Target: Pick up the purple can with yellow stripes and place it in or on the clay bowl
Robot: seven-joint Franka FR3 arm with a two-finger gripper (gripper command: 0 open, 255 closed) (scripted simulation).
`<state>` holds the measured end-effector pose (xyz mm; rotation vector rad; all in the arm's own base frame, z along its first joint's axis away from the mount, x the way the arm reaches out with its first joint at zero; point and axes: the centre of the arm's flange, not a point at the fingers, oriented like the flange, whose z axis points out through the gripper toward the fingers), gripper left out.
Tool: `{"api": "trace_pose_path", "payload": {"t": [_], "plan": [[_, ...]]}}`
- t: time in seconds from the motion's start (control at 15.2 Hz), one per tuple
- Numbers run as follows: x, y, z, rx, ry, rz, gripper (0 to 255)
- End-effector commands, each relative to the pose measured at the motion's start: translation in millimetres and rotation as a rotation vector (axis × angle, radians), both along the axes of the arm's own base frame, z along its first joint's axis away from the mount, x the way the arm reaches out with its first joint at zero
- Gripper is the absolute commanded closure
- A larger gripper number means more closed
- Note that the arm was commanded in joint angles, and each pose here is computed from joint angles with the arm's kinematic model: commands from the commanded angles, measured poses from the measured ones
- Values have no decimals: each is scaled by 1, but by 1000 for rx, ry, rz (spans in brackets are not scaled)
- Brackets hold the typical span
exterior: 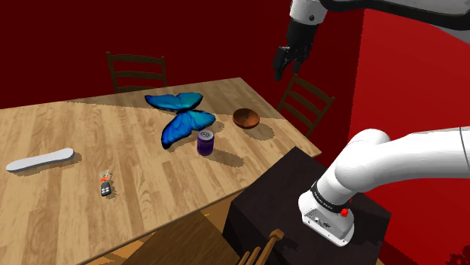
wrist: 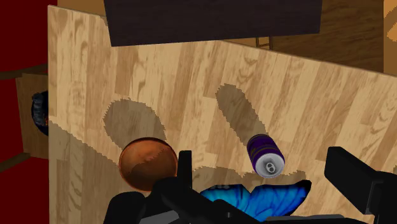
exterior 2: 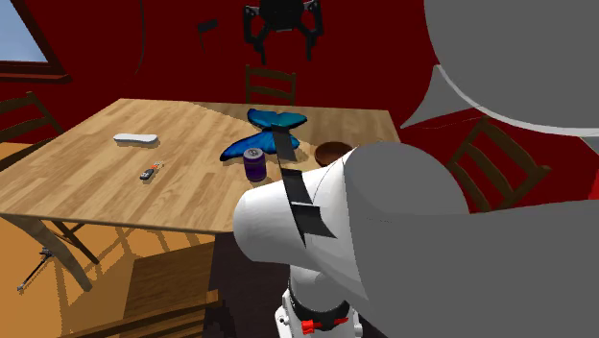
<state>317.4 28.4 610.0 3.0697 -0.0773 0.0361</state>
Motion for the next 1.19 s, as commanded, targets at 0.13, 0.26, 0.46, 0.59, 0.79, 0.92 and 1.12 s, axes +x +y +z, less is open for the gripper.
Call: {"api": "trace_pose_path", "payload": {"t": [0.13, 0.26, 0.46, 0.59, 0.79, 0.92, 1.12], "plan": [[13, 6, -22, 4, 1, -3, 0], [26, 11, -45, 9, 3, -5, 0], [45, 20, -78, 15, 5, -9, 0], [58, 25, -100, 19, 6, -12, 0], [77, 34, -133, 26, 8, -16, 0], [90, 40, -156, 30, 9, -19, 0], [110, 49, -189, 36, 11, -23, 0]]}}
